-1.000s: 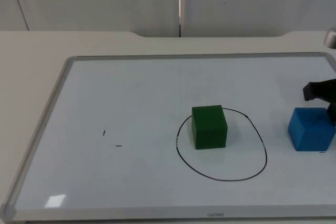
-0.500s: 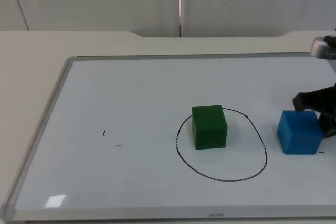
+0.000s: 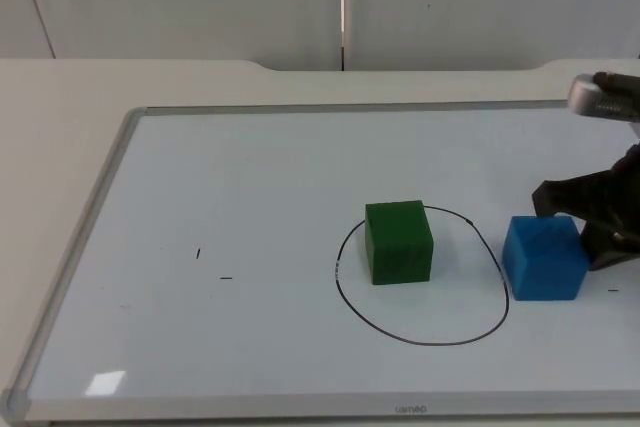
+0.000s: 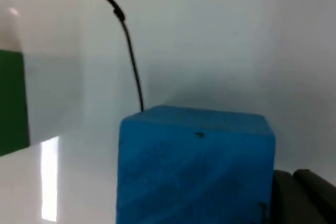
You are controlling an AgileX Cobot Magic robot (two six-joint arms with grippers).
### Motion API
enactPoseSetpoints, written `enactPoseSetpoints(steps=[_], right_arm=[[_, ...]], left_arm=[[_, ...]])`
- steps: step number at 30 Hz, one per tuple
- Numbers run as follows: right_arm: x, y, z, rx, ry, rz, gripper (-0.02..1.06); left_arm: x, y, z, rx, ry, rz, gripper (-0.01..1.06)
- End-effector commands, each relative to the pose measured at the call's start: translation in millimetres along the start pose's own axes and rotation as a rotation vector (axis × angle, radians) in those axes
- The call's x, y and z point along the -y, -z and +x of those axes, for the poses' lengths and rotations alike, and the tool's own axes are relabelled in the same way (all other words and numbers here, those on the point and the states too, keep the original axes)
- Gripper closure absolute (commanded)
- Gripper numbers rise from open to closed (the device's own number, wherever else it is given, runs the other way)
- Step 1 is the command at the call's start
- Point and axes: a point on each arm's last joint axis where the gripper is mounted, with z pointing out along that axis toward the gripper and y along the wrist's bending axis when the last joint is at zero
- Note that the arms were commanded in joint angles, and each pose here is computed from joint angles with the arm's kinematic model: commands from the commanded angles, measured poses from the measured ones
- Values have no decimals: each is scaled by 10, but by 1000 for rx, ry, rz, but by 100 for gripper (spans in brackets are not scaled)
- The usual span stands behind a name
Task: Push the two cubes into the marked area.
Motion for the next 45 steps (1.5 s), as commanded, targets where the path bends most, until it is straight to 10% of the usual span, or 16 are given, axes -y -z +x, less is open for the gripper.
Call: enactPoseSetpoints(steps=[1,19,45], right_arm=[[-56,-4,-4,9,12,-9,102],[-77,-168,108,-83,-6,-7,102],[-410,-195,46,100,14,-61,104]], left_arm=[[-2,-8,15,-6,6,-5,105],[-2,-8,15,-6,6,-5,105],[-2,-8,15,-6,6,-5,105]])
